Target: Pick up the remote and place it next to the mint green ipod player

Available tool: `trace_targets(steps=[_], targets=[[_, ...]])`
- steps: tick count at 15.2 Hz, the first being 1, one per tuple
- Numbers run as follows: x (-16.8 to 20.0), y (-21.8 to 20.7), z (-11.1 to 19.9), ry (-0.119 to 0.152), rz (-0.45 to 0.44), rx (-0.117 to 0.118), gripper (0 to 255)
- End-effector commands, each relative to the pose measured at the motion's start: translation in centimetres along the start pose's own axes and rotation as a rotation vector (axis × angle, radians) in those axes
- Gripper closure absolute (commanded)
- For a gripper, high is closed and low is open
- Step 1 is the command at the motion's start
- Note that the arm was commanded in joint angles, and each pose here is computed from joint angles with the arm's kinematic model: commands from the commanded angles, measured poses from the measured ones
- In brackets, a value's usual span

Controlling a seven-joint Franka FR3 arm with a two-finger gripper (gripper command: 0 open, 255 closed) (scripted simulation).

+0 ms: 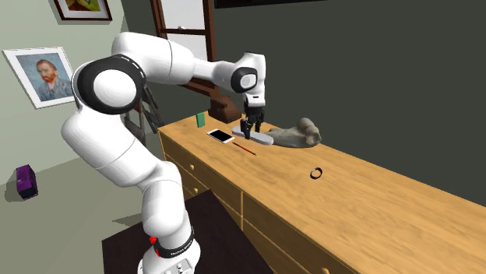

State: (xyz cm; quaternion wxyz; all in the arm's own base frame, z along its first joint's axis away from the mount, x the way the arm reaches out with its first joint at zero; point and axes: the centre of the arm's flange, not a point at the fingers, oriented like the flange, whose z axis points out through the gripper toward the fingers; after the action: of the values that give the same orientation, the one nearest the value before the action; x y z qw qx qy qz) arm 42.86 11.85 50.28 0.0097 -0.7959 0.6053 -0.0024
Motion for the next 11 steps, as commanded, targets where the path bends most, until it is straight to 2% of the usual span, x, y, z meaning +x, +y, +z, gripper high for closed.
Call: trace_targets(steps=[1, 11], targets=[[-2.6, 0.2, 0.0, 0.000, 0.001, 0.000, 255], [-15.8, 1.0, 0.0, 0.000, 0.001, 0.000, 255]])
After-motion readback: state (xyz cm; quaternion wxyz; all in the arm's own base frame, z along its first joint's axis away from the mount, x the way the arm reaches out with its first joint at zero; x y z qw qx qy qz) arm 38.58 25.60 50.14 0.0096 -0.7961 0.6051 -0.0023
